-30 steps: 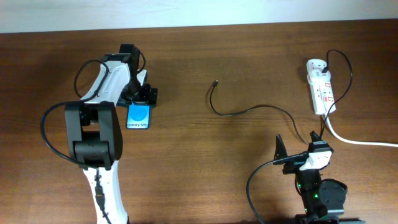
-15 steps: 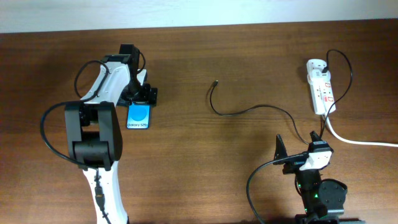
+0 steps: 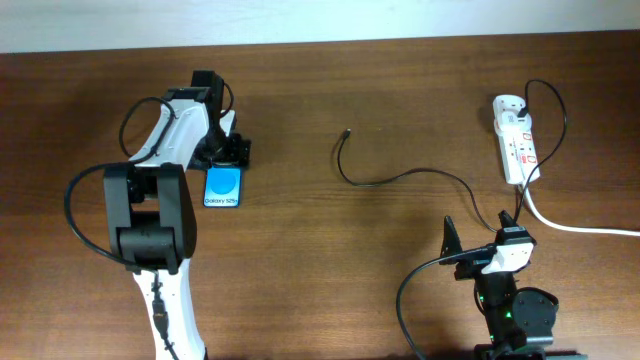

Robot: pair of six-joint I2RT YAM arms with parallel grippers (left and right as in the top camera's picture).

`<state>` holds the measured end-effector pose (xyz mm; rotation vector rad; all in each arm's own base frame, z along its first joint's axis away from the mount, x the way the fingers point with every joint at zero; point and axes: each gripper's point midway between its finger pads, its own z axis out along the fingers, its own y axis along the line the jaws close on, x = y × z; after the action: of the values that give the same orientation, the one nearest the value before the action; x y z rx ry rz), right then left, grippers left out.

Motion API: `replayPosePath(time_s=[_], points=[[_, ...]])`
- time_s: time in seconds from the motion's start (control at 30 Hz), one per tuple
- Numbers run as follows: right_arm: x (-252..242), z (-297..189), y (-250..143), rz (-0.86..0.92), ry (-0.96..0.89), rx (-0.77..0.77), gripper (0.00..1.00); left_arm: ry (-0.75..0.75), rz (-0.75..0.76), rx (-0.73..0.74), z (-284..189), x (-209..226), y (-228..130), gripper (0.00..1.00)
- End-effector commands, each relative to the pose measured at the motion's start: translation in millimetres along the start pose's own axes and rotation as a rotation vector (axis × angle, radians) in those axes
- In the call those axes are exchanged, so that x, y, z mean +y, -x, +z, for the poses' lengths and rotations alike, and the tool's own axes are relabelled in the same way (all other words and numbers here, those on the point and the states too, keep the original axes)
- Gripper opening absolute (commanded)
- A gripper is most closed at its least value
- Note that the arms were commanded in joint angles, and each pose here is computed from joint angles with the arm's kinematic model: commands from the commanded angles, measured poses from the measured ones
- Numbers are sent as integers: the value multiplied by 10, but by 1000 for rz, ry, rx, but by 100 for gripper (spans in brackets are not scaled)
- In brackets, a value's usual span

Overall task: Plug charger to phone and switch on socket
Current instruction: 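Lift the phone with the left gripper and tilt it upright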

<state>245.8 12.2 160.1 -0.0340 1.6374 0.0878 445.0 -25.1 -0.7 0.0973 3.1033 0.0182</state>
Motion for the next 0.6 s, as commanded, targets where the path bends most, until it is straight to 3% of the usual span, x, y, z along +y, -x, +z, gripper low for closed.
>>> replayPosePath(time_s=[0.0,0.33,0.57], points=[[15,0,-23,8,5,3,98,9,0,25,113,4,-68,77],[15,0,-23,8,5,3,98,9,-15,23,77,6,-51,76],[15,0,-23,8,5,3,98,5,-31,6,-400,4,101,77]])
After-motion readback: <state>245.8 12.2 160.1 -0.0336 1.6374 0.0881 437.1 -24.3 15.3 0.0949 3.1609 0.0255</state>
